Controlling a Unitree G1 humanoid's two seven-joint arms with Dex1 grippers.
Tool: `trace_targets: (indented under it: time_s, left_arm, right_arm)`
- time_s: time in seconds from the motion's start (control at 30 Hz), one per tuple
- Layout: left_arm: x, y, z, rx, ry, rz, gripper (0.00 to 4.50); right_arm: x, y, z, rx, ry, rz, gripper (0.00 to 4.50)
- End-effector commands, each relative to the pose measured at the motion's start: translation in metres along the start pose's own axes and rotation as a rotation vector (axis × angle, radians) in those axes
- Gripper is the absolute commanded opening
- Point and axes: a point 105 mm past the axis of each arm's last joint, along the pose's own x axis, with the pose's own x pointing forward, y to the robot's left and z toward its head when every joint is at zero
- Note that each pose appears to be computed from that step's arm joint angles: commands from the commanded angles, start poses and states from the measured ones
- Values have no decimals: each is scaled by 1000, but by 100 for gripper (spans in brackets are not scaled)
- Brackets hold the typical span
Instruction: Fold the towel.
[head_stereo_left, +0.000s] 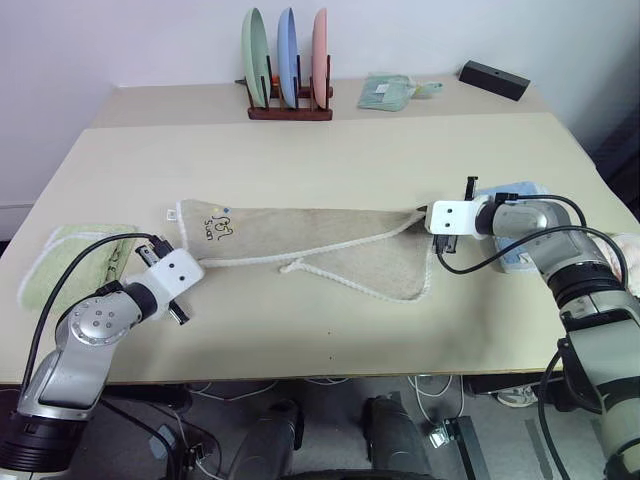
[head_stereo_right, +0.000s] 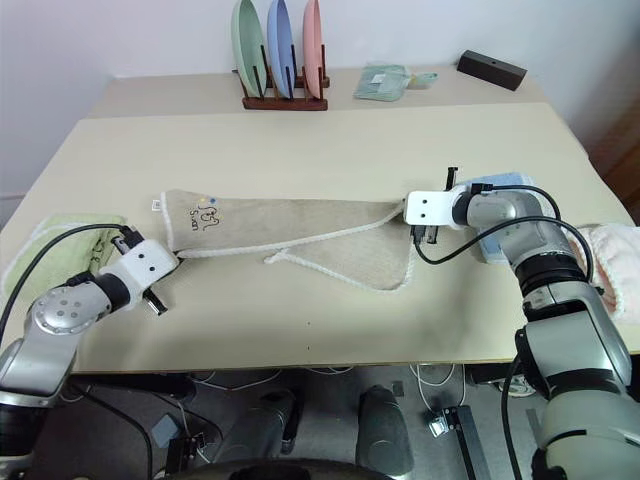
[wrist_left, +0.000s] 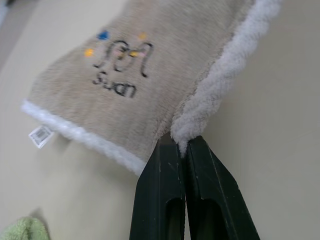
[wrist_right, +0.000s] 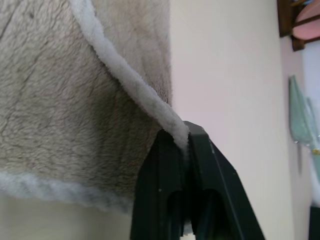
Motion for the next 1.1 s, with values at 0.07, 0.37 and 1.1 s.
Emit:
trace_targets:
  time_s: [0.07, 0.37, 1.1]
  left_arm:
    - [11, 73, 41, -15, -149, 221, 0]
    - [-16, 215, 127, 17, -379, 629, 0]
    - [-90, 13, 11, -130, 4, -198, 0]
  right_arm:
    - [-24, -82, 16, -93, 15, -247, 4]
    - [-73, -191, 55, -179, 5, -619, 4]
    - [-98, 24, 51, 199, -152, 316, 4]
